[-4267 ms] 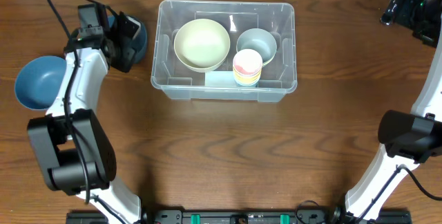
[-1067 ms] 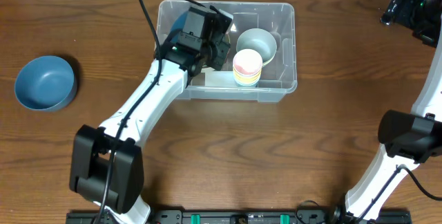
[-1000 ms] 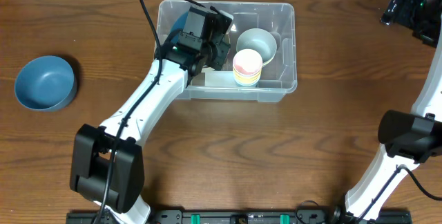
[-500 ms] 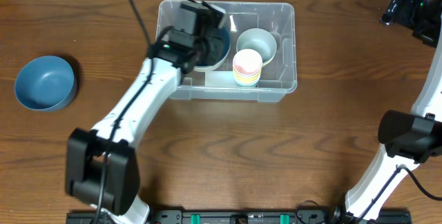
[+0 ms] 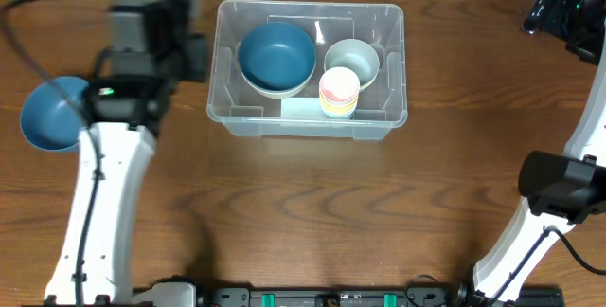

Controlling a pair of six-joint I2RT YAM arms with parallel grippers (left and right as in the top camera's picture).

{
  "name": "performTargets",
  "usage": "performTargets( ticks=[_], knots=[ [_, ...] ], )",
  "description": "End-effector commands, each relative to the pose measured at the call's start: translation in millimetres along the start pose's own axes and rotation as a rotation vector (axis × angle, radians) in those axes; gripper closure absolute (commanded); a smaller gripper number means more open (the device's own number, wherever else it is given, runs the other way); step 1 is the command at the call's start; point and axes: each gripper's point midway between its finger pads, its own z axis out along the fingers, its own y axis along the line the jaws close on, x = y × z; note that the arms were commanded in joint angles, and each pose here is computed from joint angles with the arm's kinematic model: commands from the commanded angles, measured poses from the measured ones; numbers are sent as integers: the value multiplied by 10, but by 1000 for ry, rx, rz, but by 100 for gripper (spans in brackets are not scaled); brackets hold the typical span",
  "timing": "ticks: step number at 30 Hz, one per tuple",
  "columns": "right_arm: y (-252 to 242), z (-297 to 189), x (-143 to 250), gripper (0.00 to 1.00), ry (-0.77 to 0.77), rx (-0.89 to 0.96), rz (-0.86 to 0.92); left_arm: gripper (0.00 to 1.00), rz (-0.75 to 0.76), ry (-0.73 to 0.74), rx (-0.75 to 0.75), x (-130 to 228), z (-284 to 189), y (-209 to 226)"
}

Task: Pack container
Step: 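Release and move the left gripper to the last teal bowl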

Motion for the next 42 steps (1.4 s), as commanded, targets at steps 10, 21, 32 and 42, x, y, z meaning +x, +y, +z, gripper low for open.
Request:
performTargets(
  ticks=[10, 21, 32, 42],
  knots=[
    [-36, -43, -24, 1, -16, 8, -6, 59, -251, 256, -306, 798, 443, 1537],
    [-36, -43, -24, 1, -16, 8, -6, 58, -335, 433, -415, 1486, 869, 2106],
    [-36, -43, -24, 1, -16, 8, -6, 57, -349, 417, -434, 1598, 1145, 2282],
    [-36, -43, -24, 1, -16, 8, -6, 57, -311, 443, -391, 1718, 1333, 2256]
  ],
)
